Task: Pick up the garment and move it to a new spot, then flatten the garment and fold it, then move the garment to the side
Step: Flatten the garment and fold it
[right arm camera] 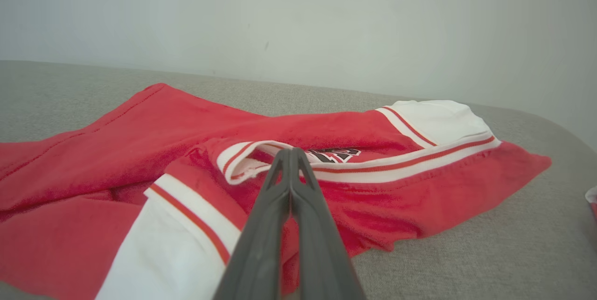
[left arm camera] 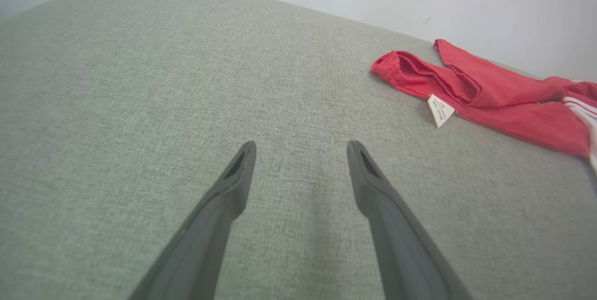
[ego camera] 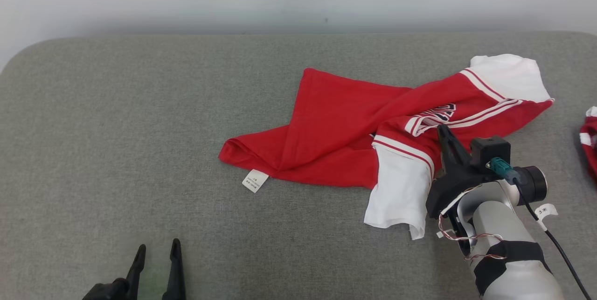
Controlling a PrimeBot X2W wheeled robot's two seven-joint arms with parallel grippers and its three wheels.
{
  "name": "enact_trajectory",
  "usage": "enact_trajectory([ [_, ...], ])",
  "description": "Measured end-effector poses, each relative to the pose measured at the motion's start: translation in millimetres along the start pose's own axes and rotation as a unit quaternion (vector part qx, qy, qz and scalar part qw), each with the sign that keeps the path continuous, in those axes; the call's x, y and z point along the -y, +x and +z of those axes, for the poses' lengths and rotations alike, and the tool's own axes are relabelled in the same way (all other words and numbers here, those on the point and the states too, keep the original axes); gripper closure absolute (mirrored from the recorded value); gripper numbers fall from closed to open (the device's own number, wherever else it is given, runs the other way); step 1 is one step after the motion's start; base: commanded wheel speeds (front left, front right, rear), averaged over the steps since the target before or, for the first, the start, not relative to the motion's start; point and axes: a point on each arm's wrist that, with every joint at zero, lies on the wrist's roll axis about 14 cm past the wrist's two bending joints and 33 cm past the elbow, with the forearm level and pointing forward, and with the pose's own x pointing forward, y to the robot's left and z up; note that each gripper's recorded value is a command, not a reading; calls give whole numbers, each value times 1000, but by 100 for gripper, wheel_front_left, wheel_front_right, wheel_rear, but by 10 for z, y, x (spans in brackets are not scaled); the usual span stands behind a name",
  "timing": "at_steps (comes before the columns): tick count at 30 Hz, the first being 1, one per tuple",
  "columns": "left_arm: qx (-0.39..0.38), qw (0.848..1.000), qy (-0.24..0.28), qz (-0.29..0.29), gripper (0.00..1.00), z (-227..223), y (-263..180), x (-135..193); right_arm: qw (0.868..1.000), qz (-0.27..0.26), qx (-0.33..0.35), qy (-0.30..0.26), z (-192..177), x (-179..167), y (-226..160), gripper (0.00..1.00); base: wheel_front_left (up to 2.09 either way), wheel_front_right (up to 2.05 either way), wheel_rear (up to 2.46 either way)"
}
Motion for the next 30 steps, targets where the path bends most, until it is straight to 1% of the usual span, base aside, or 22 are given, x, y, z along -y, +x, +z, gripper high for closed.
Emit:
enact_trajectory([
  [5,0,1000,0,-16,0,-1,23,103,1000,-3,18,6,113,16,-56,100,0,0,0],
  [6,0,1000,0,-17,0,3,23,112,1000,-1,20,8,122,-3,-66,58,0,0,0],
  [7,1,1000,0,-18,0,6,24,118,1000,3,20,10,115,-30,-77,9,0,0,0],
  [8,1,1000,0,-18,0,8,24,121,1000,6,19,13,105,-62,-83,0,0,0,0],
  [12,-2,1000,0,-17,0,-11,25,110,1000,20,14,16,69,-163,-60,0,0,0,0],
  [22,-12,1000,-3,-1,0,-75,23,14,999,40,-9,14,-52,-273,112,0,0,0,0],
  [24,-13,1000,-4,3,0,-82,20,-17,999,42,-21,13,-120,-279,136,21,0,0,0],
  [26,-13,1000,-4,7,0,-80,19,-43,999,42,-29,14,-170,-283,152,35,0,0,0],
  [29,-13,1000,-6,13,0,-82,20,-74,998,42,-38,15,-214,-282,177,62,0,0,0],
  [30,-12,1000,-6,13,0,-79,23,-78,998,42,-37,15,-206,-280,188,93,0,0,0],
])
